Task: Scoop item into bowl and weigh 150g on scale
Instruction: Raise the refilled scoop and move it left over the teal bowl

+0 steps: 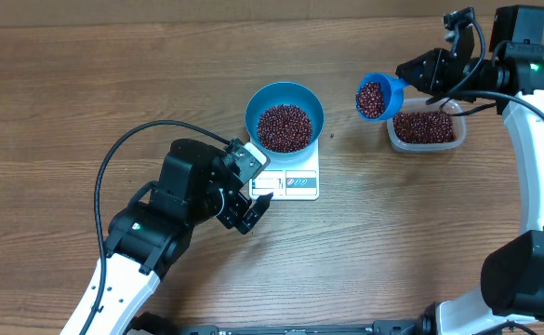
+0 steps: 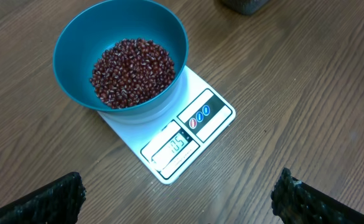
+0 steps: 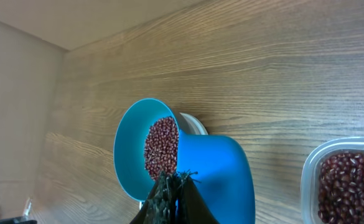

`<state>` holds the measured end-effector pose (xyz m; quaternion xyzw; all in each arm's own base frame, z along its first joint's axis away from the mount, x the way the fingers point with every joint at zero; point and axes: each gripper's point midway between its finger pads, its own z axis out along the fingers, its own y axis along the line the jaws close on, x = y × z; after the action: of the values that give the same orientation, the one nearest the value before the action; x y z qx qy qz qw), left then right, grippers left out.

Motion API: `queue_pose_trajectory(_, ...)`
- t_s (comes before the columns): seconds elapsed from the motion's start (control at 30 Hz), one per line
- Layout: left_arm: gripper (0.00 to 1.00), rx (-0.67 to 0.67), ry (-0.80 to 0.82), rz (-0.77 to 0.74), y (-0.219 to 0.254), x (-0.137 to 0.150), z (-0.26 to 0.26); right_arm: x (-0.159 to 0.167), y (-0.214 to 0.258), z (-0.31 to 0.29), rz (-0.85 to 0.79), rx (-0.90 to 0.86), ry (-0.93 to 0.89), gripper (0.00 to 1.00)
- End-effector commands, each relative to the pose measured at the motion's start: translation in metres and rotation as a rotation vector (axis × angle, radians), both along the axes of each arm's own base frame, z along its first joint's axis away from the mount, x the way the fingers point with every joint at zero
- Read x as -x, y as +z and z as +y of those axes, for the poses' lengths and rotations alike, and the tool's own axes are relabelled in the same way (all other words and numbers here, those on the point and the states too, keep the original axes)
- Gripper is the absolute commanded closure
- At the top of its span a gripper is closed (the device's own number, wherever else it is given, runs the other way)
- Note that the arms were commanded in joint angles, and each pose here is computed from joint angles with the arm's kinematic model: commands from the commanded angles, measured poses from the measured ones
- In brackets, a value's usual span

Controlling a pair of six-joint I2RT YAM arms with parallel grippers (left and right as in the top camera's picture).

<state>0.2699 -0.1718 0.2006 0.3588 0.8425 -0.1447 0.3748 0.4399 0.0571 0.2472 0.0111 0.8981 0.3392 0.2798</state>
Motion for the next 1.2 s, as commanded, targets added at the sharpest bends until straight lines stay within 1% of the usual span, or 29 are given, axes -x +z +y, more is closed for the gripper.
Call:
queue_pose_trajectory(0.0, 0.00, 0.009, -0.012, -0.007, 0.002, 0.002, 0.000, 0.001, 0.029, 0.002, -0.048, -0.036, -0.016, 0.96)
queue_pose_trajectory(0.27, 0.00, 0.008, -0.012, -0.006, 0.002, 0.002, 0.000, 0.000, 0.031, 0.004, -0.030, -0.068, -0.032, 0.96)
queue_pose_trajectory(0.67, 0.00, 0.008, -0.012, -0.006, 0.002, 0.002, 0.000, 0.005, 0.059, 0.027, -0.055, -0.250, 0.060, 0.96)
queue_pose_trajectory(0.97, 0.01, 0.008, -0.012, -0.006, 0.002, 0.002, 0.000, 0.001, 0.064, 0.029, -0.041, -0.284, 0.031, 0.96)
queue_pose_trajectory(1.17, 0.00, 0.008, -0.012, -0.006, 0.002, 0.002, 0.000, 0.000, 0.066, 0.036, -0.053, -0.283, 0.049, 0.96)
